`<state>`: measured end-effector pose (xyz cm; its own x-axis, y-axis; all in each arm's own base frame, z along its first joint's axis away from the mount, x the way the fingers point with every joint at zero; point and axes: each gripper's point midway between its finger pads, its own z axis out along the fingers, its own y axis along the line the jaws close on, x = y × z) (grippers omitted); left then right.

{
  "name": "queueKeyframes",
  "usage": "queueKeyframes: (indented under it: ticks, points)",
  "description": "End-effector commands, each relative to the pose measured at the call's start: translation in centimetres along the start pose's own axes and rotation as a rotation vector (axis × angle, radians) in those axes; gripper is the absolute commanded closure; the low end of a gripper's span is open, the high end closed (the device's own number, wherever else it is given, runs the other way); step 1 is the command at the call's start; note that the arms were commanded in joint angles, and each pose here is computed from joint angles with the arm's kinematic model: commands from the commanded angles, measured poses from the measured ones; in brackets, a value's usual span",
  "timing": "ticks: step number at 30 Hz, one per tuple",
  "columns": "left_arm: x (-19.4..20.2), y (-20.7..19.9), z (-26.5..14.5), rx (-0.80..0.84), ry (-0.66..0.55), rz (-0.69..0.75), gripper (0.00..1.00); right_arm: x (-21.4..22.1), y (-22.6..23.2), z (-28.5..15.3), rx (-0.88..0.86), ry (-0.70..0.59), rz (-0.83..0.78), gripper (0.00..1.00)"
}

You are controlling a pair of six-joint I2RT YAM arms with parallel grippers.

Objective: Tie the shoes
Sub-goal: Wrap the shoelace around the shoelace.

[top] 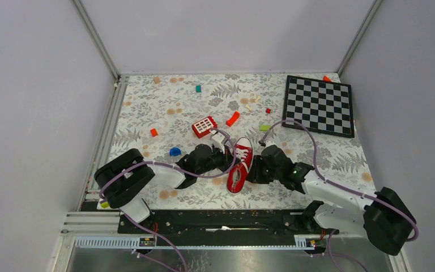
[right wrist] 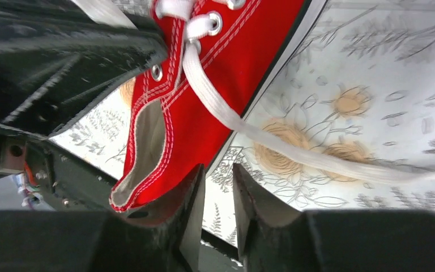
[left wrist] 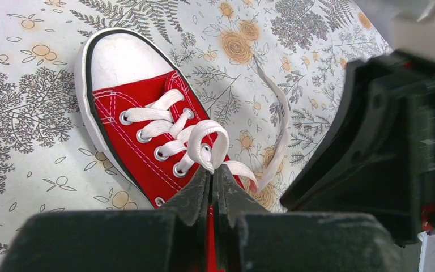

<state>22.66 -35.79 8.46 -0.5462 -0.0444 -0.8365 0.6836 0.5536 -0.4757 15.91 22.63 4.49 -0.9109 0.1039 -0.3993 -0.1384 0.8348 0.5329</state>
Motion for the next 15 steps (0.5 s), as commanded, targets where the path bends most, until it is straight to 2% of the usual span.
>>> queueKeyframes:
  ticks: [1, 5, 15]
  points:
    - [-1.6, -1.2, -0.1, 0.050, -0.060, 0.013, 1.00, -3.3, -2.3, -2.5, 0.193, -0.117, -0.156, 0.61]
    - [-1.3, -1.0, 0.0, 0.051, -0.050, 0.009, 1.00, -3.3, -3.9, -2.9, 0.295, -0.081, -0.205, 0.58]
    - [-1.6, -1.0, 0.2, 0.053, -0.051, 0.010, 1.00, -2.2, -3.7, -0.9, 0.304, 0.053, -0.244, 0.55]
